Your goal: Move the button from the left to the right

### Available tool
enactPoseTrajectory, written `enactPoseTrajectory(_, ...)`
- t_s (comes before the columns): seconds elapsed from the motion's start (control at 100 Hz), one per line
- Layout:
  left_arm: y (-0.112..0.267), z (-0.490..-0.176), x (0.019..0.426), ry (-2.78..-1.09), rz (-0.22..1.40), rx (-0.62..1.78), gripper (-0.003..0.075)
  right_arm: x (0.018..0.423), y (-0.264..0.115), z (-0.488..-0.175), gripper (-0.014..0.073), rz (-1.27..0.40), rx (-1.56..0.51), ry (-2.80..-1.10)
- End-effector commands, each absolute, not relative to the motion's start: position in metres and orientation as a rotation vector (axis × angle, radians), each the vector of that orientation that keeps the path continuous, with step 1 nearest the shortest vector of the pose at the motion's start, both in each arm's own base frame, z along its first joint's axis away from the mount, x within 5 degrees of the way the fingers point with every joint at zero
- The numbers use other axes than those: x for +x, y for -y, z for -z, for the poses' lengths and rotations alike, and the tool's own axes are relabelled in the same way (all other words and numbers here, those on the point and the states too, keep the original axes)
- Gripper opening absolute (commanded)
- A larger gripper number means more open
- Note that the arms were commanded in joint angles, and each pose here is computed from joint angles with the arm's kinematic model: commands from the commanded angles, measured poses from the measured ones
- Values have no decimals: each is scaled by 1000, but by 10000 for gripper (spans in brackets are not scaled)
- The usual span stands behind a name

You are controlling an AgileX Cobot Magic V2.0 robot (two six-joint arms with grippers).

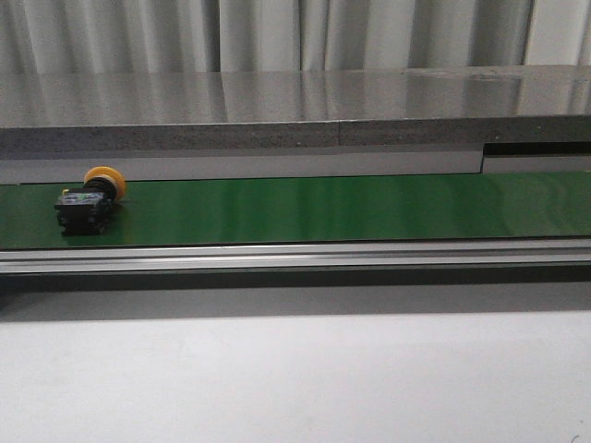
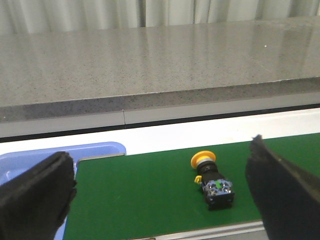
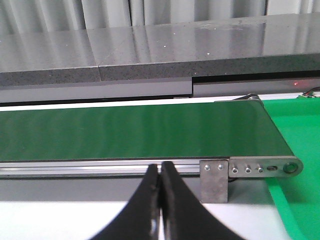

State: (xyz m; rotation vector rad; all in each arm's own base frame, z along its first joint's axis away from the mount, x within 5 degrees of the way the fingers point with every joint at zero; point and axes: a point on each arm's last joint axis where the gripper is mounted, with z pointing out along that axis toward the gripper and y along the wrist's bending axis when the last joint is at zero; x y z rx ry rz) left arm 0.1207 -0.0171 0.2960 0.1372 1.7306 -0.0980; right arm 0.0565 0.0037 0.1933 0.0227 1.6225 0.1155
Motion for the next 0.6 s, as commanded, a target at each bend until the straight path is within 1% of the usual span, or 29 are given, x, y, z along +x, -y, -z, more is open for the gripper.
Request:
enactPoseTrajectory(0.0,16,-305,114,-1631,100,125,657,54,-3,-207,-68,-111,17,-1505)
enactPoseTrajectory(0.24,14,-306,94,-1563,105,123,647,54,-3,-207,-68,-111,17,-1505)
enactPoseTrajectory(0.47,13,-304,86,-1559,110,129,589,54,-3,-207,-68,-111,17,-1505)
enactPoseTrajectory(0.59,13,-304,86,-1564,111,130,542,54,-3,-207,-68,-111,17,-1505)
